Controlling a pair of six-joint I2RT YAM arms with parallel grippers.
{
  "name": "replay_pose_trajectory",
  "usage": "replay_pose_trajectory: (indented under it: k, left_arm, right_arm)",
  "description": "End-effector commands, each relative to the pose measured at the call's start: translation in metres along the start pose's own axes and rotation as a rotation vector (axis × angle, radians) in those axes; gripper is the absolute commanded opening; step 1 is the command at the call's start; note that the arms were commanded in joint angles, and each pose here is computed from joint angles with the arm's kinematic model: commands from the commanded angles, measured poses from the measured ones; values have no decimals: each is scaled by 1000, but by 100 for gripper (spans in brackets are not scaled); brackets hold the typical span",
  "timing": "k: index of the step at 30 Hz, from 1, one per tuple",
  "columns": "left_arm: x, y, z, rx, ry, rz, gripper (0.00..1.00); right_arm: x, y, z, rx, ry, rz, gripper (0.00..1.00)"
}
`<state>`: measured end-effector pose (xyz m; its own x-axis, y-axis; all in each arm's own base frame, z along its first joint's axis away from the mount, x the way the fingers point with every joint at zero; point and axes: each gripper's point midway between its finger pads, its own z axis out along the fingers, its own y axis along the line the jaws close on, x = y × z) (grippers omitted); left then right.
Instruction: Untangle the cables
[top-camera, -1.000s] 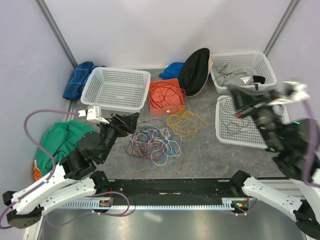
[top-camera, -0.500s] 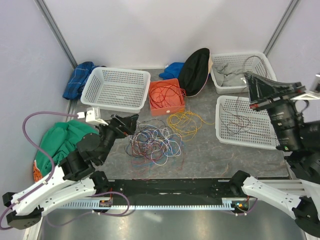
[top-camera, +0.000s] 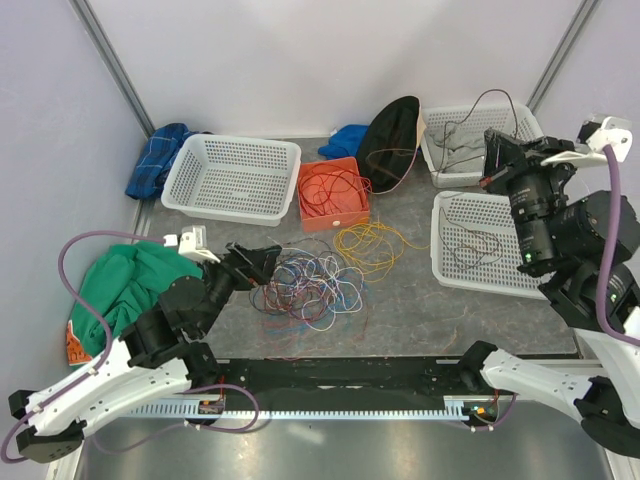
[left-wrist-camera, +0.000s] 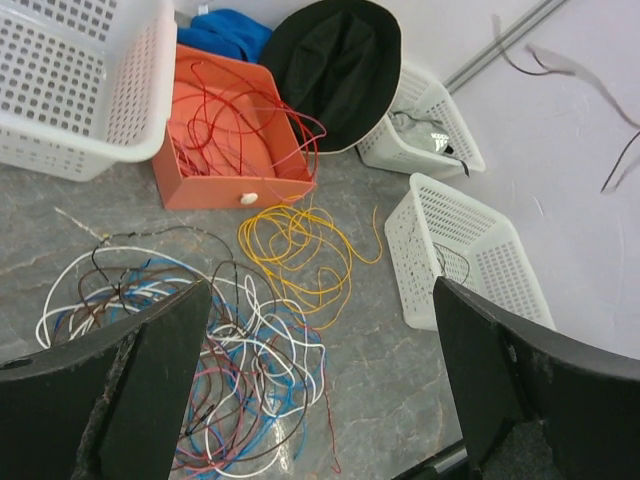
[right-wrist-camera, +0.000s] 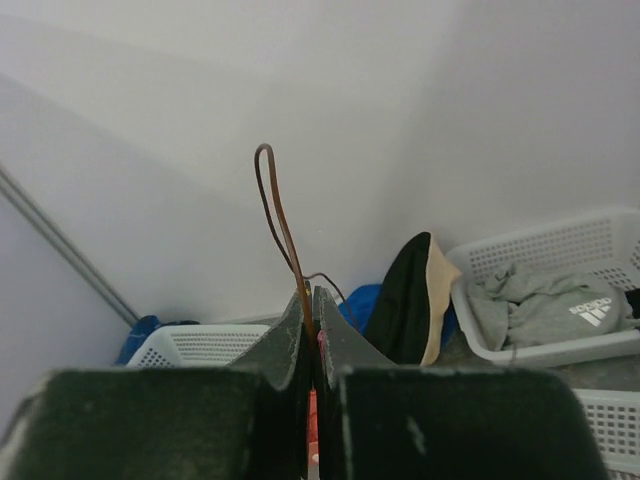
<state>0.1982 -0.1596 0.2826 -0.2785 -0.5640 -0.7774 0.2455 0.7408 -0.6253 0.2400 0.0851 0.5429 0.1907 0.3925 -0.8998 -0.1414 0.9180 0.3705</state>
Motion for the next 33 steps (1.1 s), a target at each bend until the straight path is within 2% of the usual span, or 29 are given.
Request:
replay_pose_trajectory:
  k: [1, 5, 9, 16, 21, 27, 33]
  left_arm:
    - [20, 8, -2, -3, 51, -72, 100]
    - [35, 12, -2, -4, 92, -79, 100]
    - [44, 11, -2, 2, 121, -100, 100]
    - [59, 10, 0, 8, 176, -106, 100]
    - [69, 11, 1, 11, 201, -111, 100]
    - [76, 10, 1, 21, 227, -109, 100]
    - [83, 15, -2, 26, 236, -121, 100]
  right_arm:
    - [0, -21, 8, 146, -8, -74, 0]
    - [4, -33, 11, 227, -11, -129, 0]
    - [15, -63, 9, 381, -20, -237, 0]
    - [15, -95, 1, 500, -42, -286, 0]
    - [28, -118, 11, 574, -24, -353, 0]
    - [59, -145, 39, 627, 29, -353, 0]
    - [66, -170, 45, 705, 29, -339, 0]
